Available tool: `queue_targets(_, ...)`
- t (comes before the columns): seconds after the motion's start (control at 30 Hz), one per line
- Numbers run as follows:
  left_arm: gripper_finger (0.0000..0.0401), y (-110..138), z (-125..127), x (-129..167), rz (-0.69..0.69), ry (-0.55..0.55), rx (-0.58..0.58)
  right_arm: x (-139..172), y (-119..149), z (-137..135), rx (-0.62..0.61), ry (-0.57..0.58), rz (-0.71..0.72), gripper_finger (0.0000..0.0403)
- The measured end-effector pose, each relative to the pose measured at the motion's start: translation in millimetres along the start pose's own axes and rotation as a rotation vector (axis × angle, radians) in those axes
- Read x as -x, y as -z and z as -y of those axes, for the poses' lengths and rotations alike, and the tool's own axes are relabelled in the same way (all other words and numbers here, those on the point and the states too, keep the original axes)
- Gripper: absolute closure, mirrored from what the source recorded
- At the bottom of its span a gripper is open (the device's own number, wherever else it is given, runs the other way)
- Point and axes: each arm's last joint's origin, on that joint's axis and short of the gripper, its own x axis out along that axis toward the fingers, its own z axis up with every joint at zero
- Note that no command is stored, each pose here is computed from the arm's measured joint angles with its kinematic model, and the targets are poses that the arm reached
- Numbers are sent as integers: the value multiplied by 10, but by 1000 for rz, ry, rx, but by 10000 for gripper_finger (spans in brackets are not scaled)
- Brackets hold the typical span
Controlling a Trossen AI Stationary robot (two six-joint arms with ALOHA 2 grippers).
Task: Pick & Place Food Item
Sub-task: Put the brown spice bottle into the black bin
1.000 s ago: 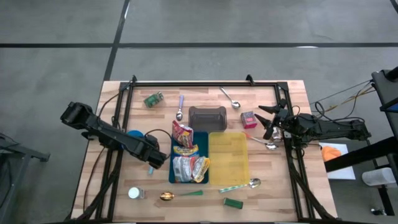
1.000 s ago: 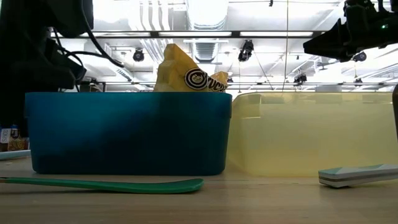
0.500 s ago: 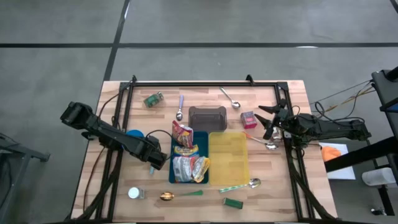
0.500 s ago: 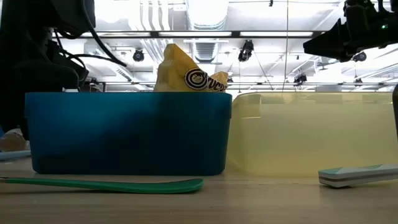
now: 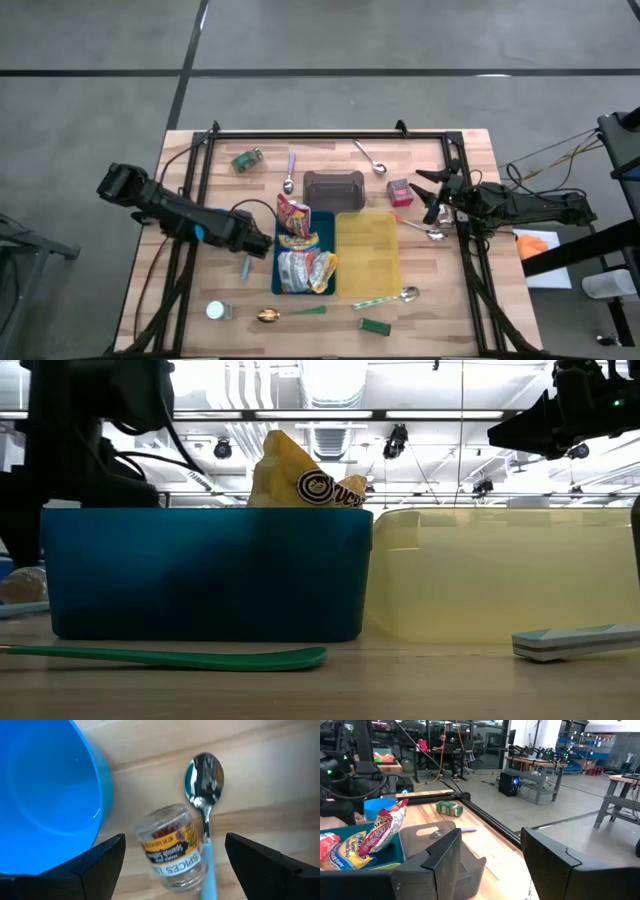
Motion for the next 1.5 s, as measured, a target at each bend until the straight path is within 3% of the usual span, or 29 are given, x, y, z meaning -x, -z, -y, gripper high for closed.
queue_targets(0.37, 57, -110, -21, -8, -53, -35, 259, 0, 0, 0, 0, 0, 0, 203)
queue_targets(1.17, 60, -92, -70, -190, -72, -18, 349, 0, -1, 0, 0, 0, 0, 203)
queue_targets(1.3, 90, -90, -71, -197, -79, -17, 350, 0, 0, 0, 0, 0, 0, 203)
queue_targets(1.5, 170, -90, -69, -197, -79, -16, 349, 0, 0, 0, 0, 0, 0, 203)
